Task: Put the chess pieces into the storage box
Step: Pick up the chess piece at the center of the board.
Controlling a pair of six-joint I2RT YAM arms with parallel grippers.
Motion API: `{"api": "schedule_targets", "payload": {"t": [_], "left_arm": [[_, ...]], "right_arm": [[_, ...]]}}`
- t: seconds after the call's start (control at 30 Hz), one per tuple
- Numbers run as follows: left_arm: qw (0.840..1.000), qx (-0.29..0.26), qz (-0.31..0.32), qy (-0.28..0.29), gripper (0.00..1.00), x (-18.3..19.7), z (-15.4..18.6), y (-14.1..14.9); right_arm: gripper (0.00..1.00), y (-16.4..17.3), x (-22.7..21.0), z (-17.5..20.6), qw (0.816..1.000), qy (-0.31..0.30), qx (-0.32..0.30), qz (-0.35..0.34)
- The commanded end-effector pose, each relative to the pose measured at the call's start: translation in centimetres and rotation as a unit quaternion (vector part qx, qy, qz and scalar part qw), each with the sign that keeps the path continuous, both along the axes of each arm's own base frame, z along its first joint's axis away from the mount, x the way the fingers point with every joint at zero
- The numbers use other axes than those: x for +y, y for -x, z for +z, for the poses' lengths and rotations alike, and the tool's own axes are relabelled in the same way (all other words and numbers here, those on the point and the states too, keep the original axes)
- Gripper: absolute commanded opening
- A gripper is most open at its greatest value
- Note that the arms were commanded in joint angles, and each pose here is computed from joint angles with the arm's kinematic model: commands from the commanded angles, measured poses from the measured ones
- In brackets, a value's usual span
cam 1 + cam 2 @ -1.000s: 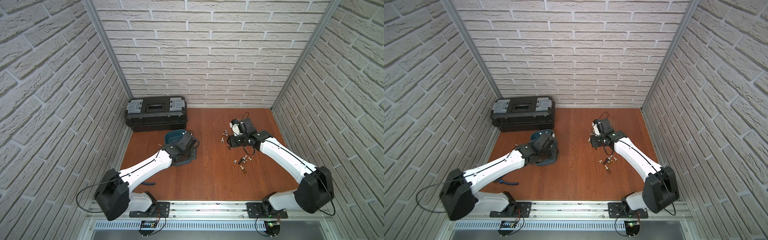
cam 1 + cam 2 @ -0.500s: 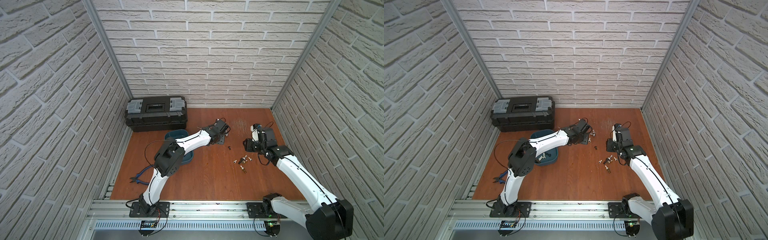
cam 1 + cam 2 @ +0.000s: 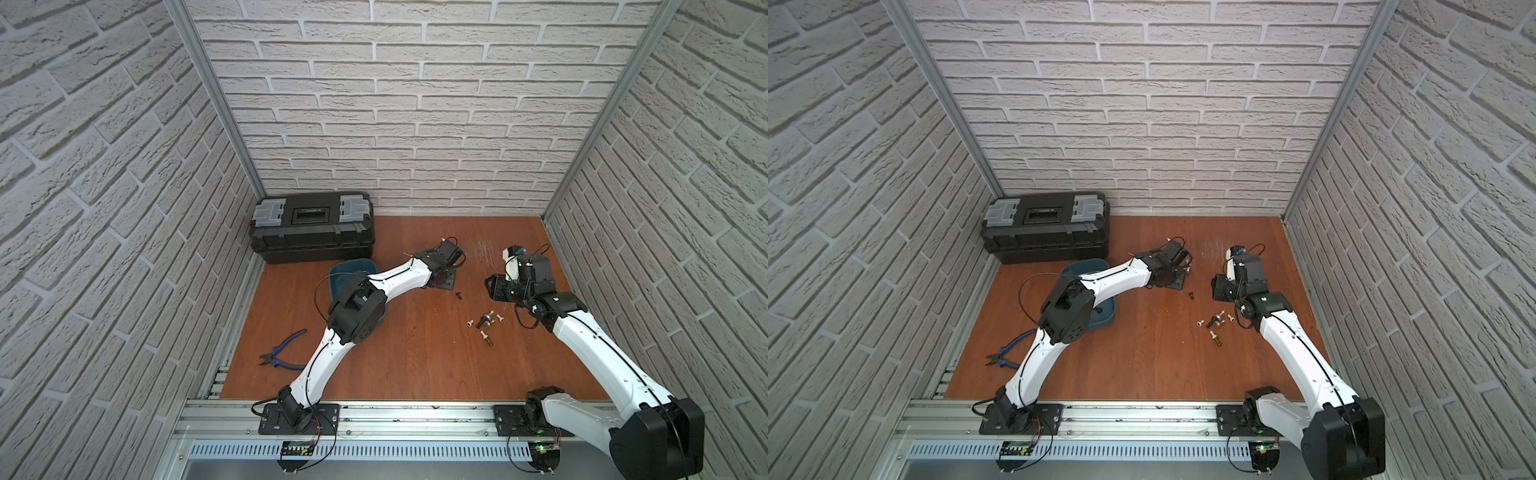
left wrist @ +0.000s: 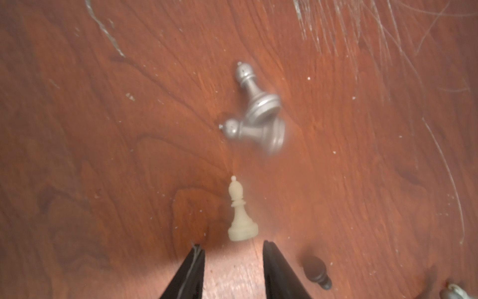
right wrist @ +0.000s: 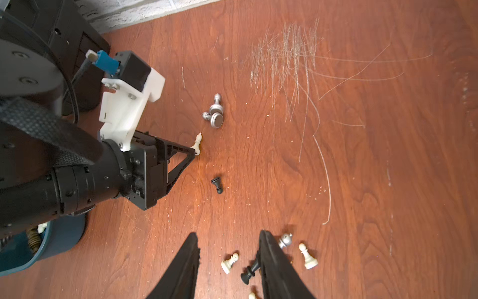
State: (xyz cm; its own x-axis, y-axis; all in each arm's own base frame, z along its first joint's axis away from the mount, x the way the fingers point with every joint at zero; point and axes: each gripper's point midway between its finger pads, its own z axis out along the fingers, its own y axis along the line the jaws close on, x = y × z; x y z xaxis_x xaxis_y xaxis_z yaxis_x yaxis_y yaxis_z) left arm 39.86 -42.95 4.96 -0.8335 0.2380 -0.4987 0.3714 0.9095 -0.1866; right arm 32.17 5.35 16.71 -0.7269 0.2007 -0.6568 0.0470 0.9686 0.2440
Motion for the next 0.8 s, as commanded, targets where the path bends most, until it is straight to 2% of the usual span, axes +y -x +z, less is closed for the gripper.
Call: {"api": "schedule_targets", "payload": {"t": [0.0, 0.43, 0.77], "left_arm": [[1.000, 0.003, -0.015, 0.003, 0.42, -0.6, -0.6, -0.4], [0.998, 0.016, -0.018, -0.062, 0.40, 0.7, -3.2, -0.6], [0.996, 0.024, -0.031, -0.085, 0.29, 1.3, -3.8, 0.1]], "right_arm": [[0.42, -0.4, 0.4, -0.3, 1.000, -0.015, -0.008, 0.003], [0.41, -0.3, 1.0, -1.2, 1.000, -0.027, 0.001, 0.016], [0.40, -0.4, 1.1, -1.5, 0.999, -0.029, 0.005, 0.018]]}}
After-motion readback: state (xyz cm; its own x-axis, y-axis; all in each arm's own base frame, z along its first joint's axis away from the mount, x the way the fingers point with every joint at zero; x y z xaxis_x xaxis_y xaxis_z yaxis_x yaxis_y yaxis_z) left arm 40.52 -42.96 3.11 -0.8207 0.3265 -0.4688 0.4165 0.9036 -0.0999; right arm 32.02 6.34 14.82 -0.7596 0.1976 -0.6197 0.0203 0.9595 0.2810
